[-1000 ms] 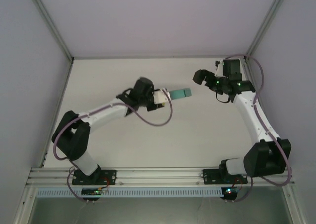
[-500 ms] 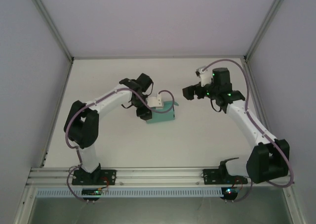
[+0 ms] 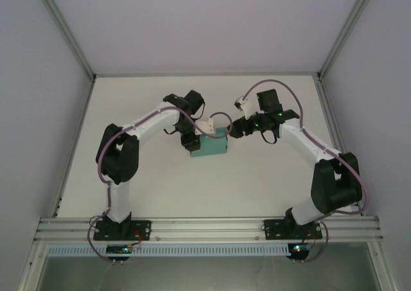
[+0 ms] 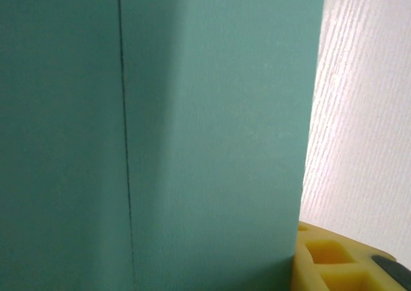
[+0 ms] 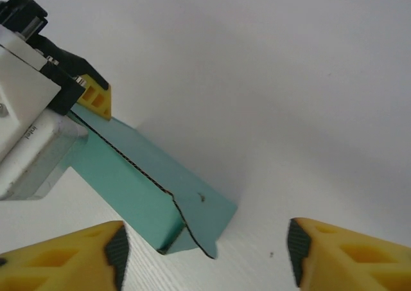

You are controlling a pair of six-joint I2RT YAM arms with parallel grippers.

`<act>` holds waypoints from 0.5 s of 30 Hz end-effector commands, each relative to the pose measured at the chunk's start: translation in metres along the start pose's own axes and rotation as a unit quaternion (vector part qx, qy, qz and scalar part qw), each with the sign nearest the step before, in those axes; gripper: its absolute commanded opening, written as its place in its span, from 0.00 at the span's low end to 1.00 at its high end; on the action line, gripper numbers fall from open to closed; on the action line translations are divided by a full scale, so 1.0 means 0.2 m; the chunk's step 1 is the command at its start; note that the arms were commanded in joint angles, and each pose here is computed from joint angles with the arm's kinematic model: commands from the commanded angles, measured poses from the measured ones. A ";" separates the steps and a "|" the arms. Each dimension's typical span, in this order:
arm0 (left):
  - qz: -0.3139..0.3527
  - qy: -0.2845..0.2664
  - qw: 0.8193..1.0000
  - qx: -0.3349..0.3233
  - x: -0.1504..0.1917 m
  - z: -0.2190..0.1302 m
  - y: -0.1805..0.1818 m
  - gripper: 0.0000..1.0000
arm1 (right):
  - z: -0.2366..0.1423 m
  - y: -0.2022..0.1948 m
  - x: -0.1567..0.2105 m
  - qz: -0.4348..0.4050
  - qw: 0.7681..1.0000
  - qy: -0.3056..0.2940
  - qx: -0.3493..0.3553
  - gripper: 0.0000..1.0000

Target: Assemble paper box

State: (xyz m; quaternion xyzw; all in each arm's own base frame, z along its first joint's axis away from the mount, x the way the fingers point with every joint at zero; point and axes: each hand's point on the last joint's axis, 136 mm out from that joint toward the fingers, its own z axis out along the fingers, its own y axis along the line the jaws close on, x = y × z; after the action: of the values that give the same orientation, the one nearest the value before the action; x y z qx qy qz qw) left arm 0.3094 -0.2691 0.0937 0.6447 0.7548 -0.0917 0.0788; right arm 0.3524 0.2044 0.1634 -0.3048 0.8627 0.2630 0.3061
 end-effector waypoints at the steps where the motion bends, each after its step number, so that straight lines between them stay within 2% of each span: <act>1: -0.014 0.035 0.999 0.017 0.05 0.04 -0.02 0.37 | 0.03 0.03 -0.02 -0.002 1.000 0.010 -0.022 0.58; 5: -0.016 0.032 0.999 0.016 0.04 0.05 -0.01 0.40 | 0.09 0.06 -0.03 -0.007 0.999 0.027 -0.030 0.41; 7: -0.019 0.029 0.999 0.012 0.04 0.05 0.00 0.41 | 0.11 0.06 -0.02 -0.006 0.998 0.044 -0.033 0.25; 9: -0.021 0.027 0.999 0.010 0.03 0.04 0.00 0.44 | 0.11 0.07 0.01 -0.010 0.997 0.062 -0.033 0.15; 15: -0.027 0.021 0.999 0.002 0.01 0.04 0.02 0.48 | 0.12 0.05 0.01 0.037 0.997 0.067 0.022 0.03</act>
State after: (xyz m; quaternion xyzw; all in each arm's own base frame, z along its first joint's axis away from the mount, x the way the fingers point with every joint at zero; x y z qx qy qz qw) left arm 0.3135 -0.2704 0.0921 0.6310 0.7669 -0.0882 0.0767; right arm 0.3580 0.2279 0.1489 -0.3192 0.8757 0.2522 0.2600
